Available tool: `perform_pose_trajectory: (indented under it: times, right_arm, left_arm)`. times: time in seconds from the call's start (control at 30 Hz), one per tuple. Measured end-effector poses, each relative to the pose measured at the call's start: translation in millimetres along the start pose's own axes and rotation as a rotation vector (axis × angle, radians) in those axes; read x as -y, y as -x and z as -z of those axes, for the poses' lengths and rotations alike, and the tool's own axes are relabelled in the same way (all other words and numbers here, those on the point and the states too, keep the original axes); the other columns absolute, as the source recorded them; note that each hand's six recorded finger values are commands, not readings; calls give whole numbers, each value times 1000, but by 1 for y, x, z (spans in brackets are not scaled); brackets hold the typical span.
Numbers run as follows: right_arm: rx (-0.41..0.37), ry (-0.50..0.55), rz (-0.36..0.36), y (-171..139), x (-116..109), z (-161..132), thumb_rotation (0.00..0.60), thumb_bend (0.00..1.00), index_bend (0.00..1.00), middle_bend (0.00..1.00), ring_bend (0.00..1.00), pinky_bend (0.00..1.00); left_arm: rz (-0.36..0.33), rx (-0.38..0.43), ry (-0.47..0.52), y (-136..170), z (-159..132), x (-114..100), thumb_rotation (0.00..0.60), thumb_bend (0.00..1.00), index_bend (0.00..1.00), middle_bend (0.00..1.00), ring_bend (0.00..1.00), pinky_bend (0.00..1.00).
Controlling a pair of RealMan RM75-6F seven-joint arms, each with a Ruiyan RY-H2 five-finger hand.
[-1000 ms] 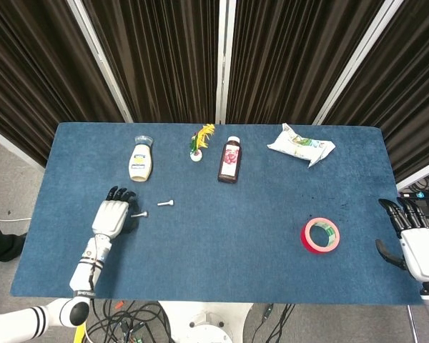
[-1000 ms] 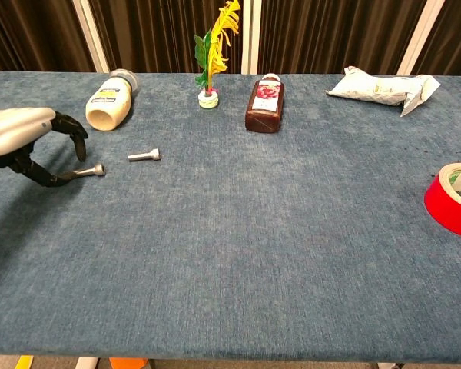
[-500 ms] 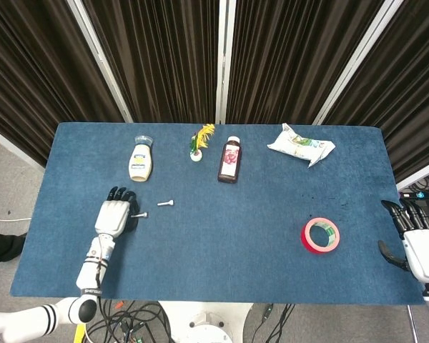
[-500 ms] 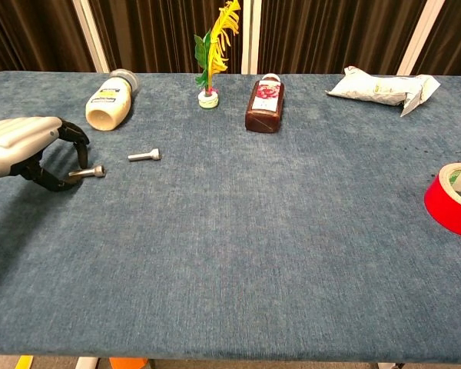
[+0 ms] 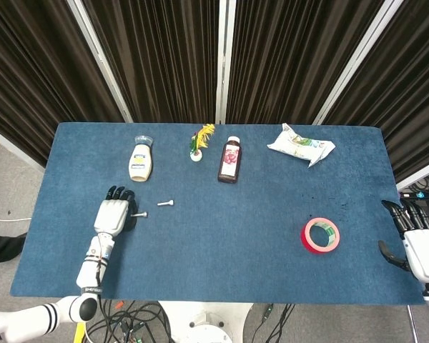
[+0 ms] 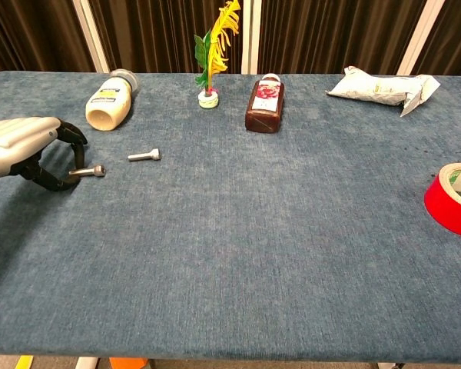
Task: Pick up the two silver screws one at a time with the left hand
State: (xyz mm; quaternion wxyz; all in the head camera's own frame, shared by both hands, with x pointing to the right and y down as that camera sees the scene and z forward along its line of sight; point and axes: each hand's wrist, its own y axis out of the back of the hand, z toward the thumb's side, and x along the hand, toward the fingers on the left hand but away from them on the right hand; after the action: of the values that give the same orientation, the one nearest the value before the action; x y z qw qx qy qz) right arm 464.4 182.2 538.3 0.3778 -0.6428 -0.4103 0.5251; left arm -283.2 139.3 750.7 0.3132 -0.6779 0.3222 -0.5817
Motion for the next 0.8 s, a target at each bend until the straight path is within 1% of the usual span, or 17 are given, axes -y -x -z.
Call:
perform_pose_trajectory:
  times: [0.13,0.33,0.47,0.63,0.8]
  right_arm:
    - [2,1,3,-1,-1,0,600,275,59,136,0,36]
    - [7,7,8,-4,-1,2,600,275,59,136,0,36]
    - [12,11,7,-5,1,4,600,276,59,136,0,36]
    - [11,11,9,-7,0,4,600,274,59,138,0,36]
    - [20,14,8,-9,0,6,600,275,59,138,0,36]
  left_arm:
    - [-10,2,-10,-1,3,-7,600,420,553,198,61,18]
    - [-41,12,-80,-2,17,-30,600,421,553,198,61,17]
    - [-49,27,-159,-6,23,-45,600,423,553,198,61,17]
    - [-36,53,-269,-13,22,-52,600,428,553,198,61,17]
    - [-21,78,-432,-17,24,-56,600,431,553,198,61,15]
